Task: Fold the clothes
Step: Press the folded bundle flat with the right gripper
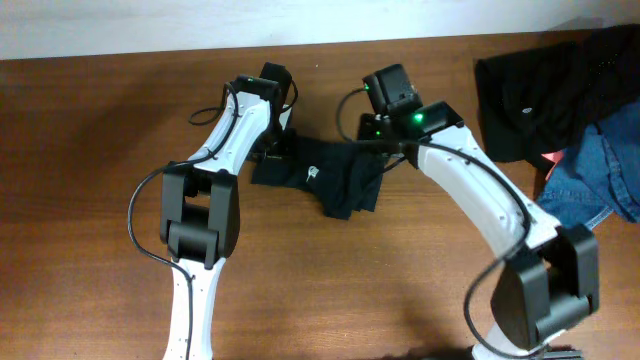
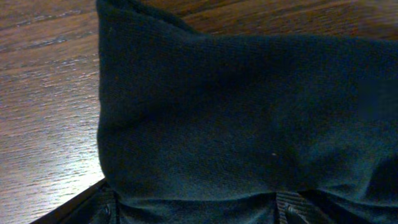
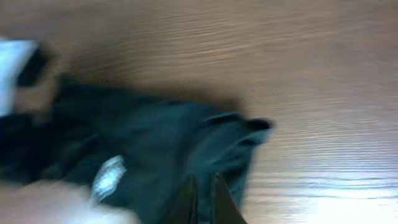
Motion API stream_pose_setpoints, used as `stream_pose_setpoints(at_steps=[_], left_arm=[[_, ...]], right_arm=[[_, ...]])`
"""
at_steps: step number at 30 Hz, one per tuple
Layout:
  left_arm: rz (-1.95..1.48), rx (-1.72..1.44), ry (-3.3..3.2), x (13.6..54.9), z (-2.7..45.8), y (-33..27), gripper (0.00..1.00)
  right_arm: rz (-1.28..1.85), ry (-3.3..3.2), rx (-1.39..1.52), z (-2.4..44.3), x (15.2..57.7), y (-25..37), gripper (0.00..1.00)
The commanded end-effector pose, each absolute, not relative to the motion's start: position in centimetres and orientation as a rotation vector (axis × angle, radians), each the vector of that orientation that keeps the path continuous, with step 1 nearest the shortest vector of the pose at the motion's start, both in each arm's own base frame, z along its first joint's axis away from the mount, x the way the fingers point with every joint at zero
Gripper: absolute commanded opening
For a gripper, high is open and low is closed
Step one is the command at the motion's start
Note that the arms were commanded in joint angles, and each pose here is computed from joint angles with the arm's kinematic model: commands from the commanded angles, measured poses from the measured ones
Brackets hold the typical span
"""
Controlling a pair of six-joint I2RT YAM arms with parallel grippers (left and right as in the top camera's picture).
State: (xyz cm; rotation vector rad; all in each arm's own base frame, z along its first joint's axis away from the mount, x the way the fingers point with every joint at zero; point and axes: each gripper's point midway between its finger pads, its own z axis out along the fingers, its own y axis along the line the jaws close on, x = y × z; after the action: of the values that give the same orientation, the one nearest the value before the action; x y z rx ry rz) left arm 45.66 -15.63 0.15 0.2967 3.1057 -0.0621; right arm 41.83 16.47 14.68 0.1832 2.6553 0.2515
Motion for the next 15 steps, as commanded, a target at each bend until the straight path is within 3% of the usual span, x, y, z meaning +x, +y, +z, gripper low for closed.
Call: stream_pose_setpoints(at_steps=[1,12,15], left_arm=[[-0.035,0.320,3.165,44.7,-3.6,-15.3,0.79],[-0.035,0.320,3.166,44.7,-3.6,-15.3,0.80],[-0.035,0.320,3.166,44.7,-3.6,-15.3,0.80]], right_arm=[[0.404,2.725,0.049,14.1,39.5,20.6,0.04],[0.302,2.840,-0.116,9.0,35.9,24.2,0.04],[0.304,2.838,-0.277,8.9,35.1,24.9,0.04]])
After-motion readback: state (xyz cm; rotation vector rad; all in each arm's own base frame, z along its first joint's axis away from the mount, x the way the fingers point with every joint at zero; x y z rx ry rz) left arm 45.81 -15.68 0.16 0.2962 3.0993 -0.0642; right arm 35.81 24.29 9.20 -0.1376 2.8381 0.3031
